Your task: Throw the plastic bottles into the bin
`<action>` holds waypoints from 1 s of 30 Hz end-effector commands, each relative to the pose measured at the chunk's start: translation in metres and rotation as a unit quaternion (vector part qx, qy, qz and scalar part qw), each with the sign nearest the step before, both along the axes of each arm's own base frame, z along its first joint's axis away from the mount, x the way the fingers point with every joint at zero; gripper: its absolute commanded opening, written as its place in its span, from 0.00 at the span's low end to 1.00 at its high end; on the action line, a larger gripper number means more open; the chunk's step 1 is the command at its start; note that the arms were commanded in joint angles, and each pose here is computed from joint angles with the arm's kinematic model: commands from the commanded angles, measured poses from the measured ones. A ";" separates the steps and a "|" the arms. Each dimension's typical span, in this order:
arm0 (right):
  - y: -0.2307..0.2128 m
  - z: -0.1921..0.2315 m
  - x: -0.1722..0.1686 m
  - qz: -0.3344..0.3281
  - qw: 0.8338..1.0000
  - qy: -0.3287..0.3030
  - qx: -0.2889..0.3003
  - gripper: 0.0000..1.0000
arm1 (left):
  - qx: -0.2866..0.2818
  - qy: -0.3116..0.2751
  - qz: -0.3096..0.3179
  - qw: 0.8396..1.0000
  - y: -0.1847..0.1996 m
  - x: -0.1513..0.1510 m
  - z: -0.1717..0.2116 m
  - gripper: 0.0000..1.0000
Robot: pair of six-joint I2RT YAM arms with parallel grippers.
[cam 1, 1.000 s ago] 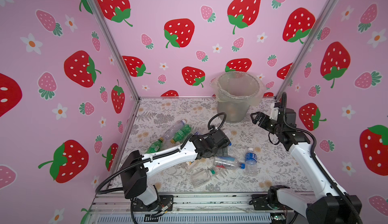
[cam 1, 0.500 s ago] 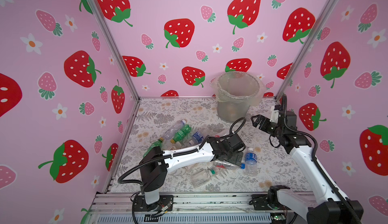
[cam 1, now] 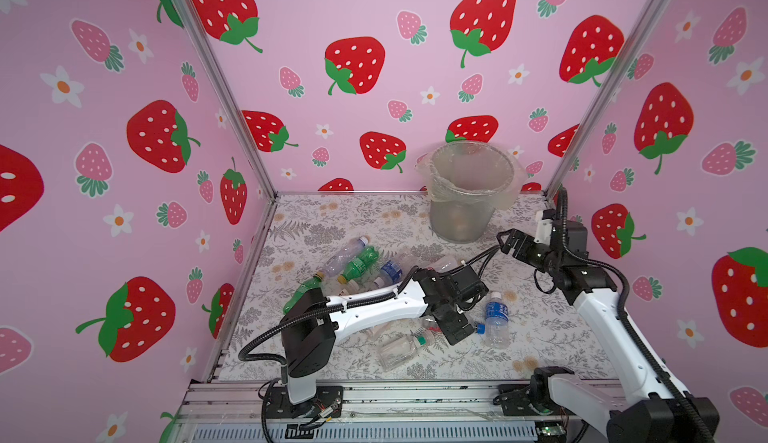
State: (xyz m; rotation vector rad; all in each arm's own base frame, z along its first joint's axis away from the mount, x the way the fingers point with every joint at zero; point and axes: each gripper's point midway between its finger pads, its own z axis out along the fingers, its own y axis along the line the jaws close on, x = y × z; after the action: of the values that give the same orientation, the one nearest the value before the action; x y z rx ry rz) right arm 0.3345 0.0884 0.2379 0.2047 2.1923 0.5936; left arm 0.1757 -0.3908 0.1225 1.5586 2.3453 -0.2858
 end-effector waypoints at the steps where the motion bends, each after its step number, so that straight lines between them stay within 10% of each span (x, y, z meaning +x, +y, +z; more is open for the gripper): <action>1: 0.001 -0.003 -0.004 0.013 1.000 0.004 -0.003 0.99 | 0.025 -0.004 -0.059 0.998 0.006 -0.005 -0.006 0.99; 30: -0.008 -0.013 -0.008 -0.001 1.000 0.022 0.003 0.99 | 0.033 -0.023 -0.096 0.995 -0.013 0.009 -0.058 0.99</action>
State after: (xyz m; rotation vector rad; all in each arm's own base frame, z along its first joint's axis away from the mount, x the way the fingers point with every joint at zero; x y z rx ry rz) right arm 0.3303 0.0812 0.2267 0.2319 2.2278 0.5964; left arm 0.1815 -0.4058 0.0756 1.7709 2.2047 -0.2492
